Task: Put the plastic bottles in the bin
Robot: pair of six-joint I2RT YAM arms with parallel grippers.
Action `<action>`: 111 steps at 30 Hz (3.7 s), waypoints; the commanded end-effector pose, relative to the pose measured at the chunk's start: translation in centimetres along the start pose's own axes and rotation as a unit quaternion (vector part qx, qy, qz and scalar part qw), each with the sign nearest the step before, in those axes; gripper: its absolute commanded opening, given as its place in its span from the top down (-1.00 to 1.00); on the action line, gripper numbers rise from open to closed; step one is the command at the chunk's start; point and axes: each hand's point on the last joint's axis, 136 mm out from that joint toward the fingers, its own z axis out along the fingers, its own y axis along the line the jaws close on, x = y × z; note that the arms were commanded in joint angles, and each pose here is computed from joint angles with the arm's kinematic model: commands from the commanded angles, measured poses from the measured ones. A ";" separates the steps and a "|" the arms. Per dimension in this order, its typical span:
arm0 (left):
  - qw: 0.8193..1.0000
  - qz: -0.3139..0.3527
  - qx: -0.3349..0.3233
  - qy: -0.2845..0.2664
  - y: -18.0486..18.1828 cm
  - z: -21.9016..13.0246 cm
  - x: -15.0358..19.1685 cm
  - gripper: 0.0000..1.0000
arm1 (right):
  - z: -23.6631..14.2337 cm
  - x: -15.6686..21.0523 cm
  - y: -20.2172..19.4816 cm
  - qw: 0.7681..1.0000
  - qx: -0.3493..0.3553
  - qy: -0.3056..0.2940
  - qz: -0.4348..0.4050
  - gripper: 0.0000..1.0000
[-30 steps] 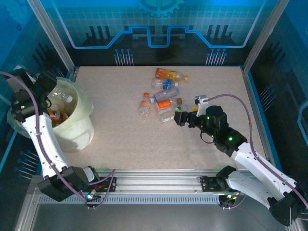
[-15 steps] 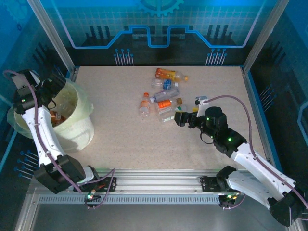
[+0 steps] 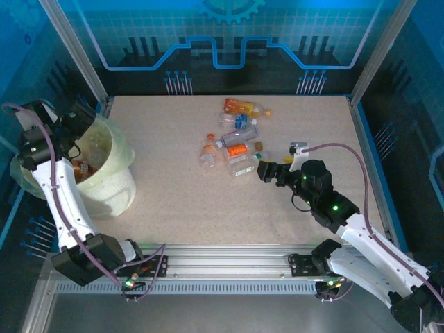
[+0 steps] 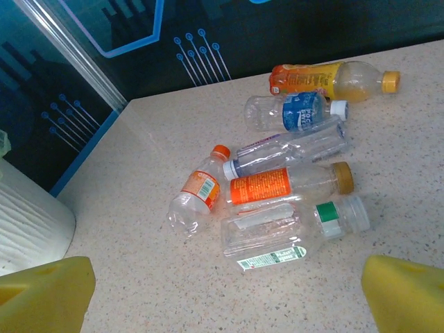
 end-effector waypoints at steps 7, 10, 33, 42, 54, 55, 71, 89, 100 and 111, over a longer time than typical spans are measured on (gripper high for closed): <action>0.994 0.074 -0.003 -0.084 -5.5 -5.1 0.6 -0.98 | -0.5 -0.8 -2.0 0.998 0.033 -0.023 0.042 -0.99; 0.991 0.098 0.042 -0.076 -8.8 -6.0 2.4 -0.98 | -0.6 -0.7 -2.5 0.998 0.043 -0.015 0.045 -0.99; 0.927 0.279 0.124 0.218 -19.1 5.4 28.7 -0.98 | -1.4 0.4 -2.1 0.997 0.013 0.025 0.069 -1.00; 0.881 0.326 0.092 0.331 -17.8 10.8 35.8 -0.98 | -0.6 1.0 1.1 0.993 -0.058 0.085 0.060 -1.00; 0.855 0.348 0.093 0.374 -16.3 16.5 40.2 -0.90 | -0.3 1.2 1.9 0.989 -0.065 0.122 0.045 -1.00; 0.856 0.345 0.090 0.375 -16.0 17.0 40.3 -0.90 | -0.4 1.1 2.0 0.989 -0.066 0.122 0.046 -1.00; 0.851 0.296 0.098 0.422 -14.3 20.9 43.1 -0.28 | -1.2 1.6 1.6 0.990 -0.059 0.121 0.047 -1.00; 0.880 0.284 0.142 0.352 -15.0 17.7 39.7 0.26 | -0.8 2.0 2.3 0.988 -0.078 0.129 0.015 -1.00; 0.904 0.269 0.188 0.274 -15.8 11.9 34.7 0.26 | 0.6 2.6 4.4 0.985 -0.108 0.131 0.010 -1.00; 0.912 0.256 0.238 0.216 -17.6 3.5 28.2 0.25 | 1.9 1.6 6.0 0.989 -0.111 0.093 -0.002 -1.00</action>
